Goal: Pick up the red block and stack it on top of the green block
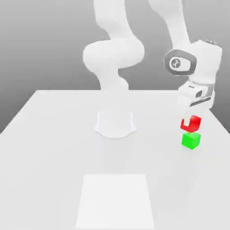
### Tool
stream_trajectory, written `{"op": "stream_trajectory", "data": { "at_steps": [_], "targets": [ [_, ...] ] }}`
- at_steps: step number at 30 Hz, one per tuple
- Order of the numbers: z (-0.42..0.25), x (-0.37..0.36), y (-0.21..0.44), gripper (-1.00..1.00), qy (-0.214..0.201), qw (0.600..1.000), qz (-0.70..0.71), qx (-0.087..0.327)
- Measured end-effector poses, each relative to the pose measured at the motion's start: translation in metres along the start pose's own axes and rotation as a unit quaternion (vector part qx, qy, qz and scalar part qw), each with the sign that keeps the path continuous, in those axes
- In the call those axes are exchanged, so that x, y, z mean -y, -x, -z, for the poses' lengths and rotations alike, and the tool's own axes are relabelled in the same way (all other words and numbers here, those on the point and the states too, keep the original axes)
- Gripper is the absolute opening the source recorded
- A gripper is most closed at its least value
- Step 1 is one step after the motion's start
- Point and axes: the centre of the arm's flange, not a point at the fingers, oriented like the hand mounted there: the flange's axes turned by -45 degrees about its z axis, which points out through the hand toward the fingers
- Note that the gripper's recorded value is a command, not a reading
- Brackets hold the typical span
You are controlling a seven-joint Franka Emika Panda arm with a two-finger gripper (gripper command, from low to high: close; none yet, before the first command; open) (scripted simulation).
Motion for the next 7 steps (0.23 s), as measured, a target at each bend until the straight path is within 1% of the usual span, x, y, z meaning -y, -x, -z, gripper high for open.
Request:
{"op": "stream_trajectory", "data": {
  "at_steps": [7],
  "targets": [
    [-0.021,-0.001,0.002,-1.00,0.007,1.000,0.001,0.008]
  ]
}}
